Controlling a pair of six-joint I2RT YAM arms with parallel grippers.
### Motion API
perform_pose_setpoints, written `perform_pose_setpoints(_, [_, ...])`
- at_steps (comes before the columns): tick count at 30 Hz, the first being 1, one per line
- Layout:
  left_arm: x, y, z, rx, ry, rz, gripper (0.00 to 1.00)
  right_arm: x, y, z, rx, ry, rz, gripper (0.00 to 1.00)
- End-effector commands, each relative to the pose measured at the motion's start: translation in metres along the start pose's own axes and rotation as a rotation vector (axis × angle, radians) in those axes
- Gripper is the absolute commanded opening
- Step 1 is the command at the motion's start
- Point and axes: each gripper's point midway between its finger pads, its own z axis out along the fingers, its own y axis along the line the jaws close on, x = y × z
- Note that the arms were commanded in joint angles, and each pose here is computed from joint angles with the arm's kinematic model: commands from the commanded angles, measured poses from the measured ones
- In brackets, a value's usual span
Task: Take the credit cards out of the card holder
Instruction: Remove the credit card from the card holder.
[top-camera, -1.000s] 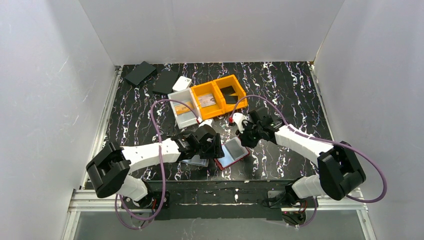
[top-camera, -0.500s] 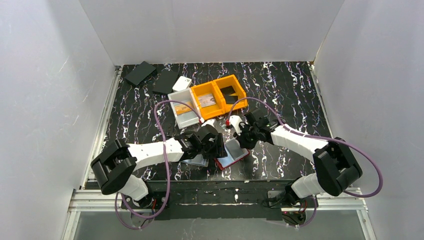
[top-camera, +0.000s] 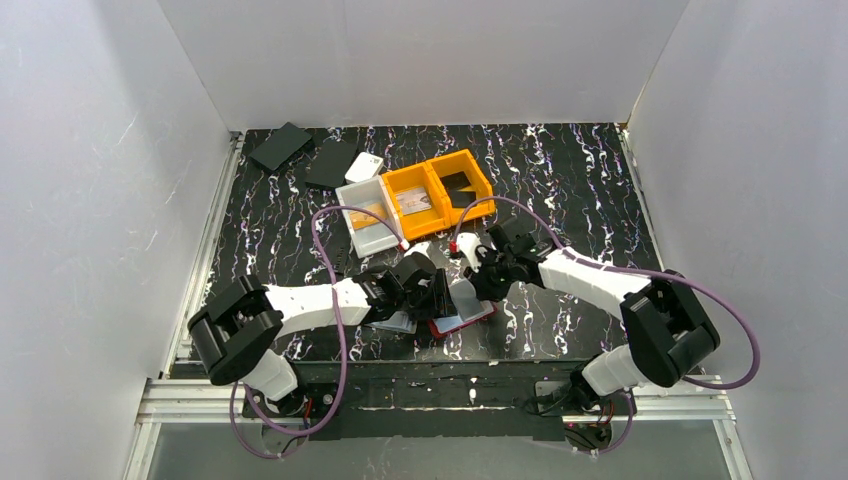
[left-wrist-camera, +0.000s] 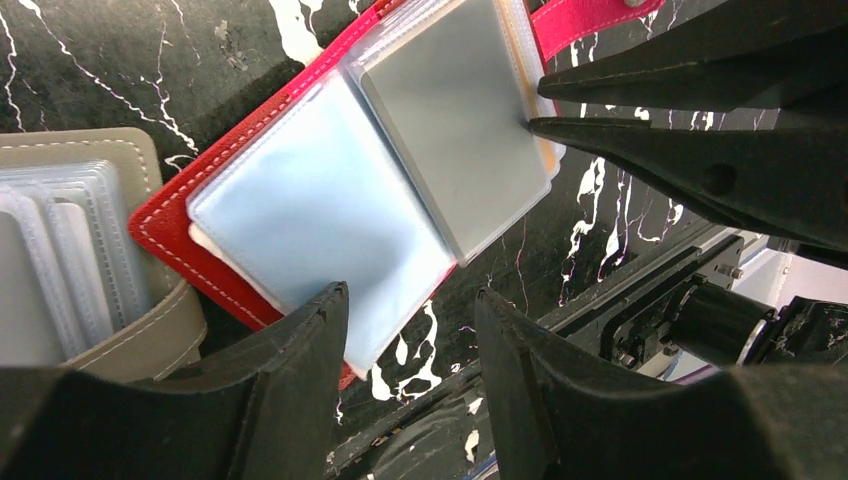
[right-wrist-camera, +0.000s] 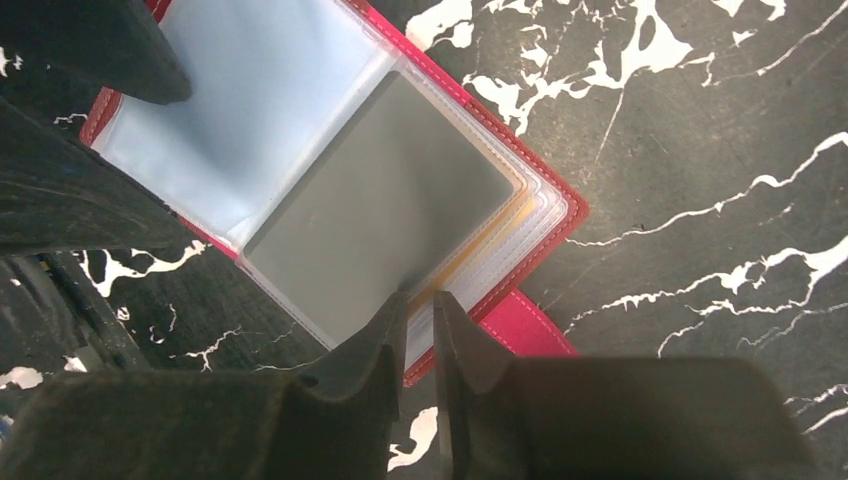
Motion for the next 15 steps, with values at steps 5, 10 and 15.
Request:
perform_pose_setpoints(5, [0.004,0.000,0.000,0.015,0.019,-0.004,0.48,-0.010,0.020,0.005,-0.147,-0.027,0.053,0.33])
perform_pose_setpoints(10, [0.005,-0.002,0.003,0.024,0.027,0.003,0.48,-0.011,0.024,0.004,-0.206,-0.043,0.110,0.38])
perform_pose_setpoints(15, [0.006,0.000,0.006,0.016,0.032,0.014,0.49,-0.014,0.030,0.001,-0.284,-0.067,0.172,0.41])
